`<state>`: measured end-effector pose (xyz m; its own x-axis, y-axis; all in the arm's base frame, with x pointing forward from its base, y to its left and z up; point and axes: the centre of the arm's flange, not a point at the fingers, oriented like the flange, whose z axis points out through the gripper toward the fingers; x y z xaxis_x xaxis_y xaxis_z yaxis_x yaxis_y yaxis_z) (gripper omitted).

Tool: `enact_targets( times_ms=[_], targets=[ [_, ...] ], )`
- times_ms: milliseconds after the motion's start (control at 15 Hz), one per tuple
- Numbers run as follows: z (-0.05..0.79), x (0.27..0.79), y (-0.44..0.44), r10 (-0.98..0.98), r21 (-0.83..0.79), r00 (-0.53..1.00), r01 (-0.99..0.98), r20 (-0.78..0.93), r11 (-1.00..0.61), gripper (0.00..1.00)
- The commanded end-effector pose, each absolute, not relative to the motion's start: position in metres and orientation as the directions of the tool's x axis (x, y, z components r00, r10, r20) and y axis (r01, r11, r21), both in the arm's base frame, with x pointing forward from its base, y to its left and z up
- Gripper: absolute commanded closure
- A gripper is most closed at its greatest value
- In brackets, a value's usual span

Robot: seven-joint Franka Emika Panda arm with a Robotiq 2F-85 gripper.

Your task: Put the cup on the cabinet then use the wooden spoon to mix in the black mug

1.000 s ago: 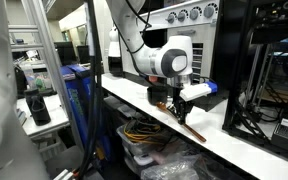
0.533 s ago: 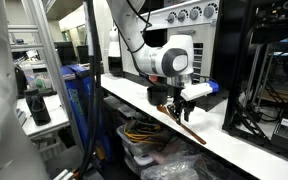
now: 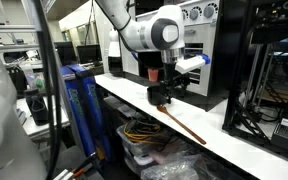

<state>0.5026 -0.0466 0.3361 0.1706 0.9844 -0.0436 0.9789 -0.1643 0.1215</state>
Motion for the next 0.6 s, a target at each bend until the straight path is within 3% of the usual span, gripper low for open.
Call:
enact_targets(
  times_ms=[0, 333, 533],
  targets=[
    [0.415, 0.455, -0.016, 0.998, 0.112, 0.007, 0.994, -0.059, 0.000, 0.00],
    [0.508, 0.402, 0.035, 0.960, 0.116, -0.276, 0.953, -0.041, 0.279, 0.00],
    [0.546, 0.389, 0.061, 0.978, 0.202, -0.208, 0.957, -0.031, 0.210, 0.00]
  ],
)
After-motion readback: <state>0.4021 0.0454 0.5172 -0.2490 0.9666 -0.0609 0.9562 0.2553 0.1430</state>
